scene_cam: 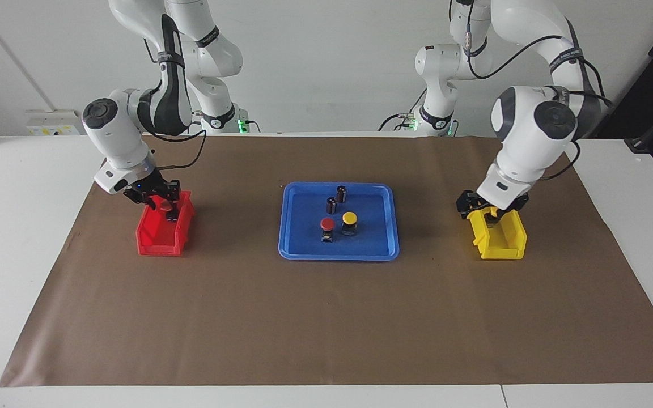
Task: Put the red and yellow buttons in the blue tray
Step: 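Grasp the second red button with the right gripper and carry it to the tray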
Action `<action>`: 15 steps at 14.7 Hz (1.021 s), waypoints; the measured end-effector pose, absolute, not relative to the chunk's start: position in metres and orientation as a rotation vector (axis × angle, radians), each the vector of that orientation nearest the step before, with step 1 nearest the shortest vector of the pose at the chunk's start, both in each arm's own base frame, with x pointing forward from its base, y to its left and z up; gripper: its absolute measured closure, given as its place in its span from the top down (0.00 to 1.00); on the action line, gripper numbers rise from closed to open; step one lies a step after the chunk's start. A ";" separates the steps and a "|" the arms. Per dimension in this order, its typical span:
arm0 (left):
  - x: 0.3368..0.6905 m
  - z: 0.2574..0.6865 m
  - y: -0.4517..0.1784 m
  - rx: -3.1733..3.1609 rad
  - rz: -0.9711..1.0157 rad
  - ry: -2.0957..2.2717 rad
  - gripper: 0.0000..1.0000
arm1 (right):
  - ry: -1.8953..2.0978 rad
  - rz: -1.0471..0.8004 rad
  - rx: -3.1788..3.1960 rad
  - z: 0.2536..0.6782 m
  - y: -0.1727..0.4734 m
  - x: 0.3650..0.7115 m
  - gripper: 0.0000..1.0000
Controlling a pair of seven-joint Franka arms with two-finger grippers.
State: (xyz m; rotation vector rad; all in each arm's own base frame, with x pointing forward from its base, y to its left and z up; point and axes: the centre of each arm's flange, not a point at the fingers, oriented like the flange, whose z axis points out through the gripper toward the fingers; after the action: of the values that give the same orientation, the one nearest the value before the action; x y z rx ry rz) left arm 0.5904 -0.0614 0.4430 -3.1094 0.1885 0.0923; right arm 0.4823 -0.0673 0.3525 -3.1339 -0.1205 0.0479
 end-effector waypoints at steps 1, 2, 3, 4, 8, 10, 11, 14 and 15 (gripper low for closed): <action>0.592 0.437 -0.039 -3.113 0.074 0.193 0.94 | -0.123 0.051 -3.133 0.352 -0.067 0.482 0.49; 0.592 0.430 -0.024 -3.114 0.061 0.190 0.85 | -0.125 0.053 -3.133 0.351 -0.066 0.481 0.43; 0.590 0.423 -0.018 -3.115 0.056 0.186 0.79 | -0.126 0.052 -3.133 0.351 -0.065 0.481 0.41; 0.587 0.417 -0.016 -3.116 0.054 0.182 0.79 | -0.129 0.049 -3.134 0.352 -0.065 0.481 0.41; 0.562 0.391 -0.014 -3.114 0.039 0.186 0.71 | -0.175 0.106 -3.126 0.397 -0.065 0.505 0.41; 0.551 0.386 -0.013 -3.113 0.054 0.185 0.71 | -0.238 0.132 -3.124 0.452 -0.045 0.536 0.41; 0.547 0.384 -0.013 -3.112 0.063 0.184 0.71 | -0.254 0.119 -3.128 0.476 -0.024 0.552 0.41; 0.536 0.381 -0.011 -3.111 0.083 0.182 0.71 | -0.149 0.007 -3.147 0.500 0.093 0.583 0.41; 0.534 0.379 -0.011 -3.111 0.090 0.182 0.71 | -0.075 -0.038 -3.139 0.494 0.143 0.584 0.41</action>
State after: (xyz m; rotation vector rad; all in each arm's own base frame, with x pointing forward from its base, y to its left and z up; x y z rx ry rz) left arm 0.5335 -0.0113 0.3786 -3.1107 0.1815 0.0897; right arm 0.5837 0.1433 0.4939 -3.1385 -0.0751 -0.0383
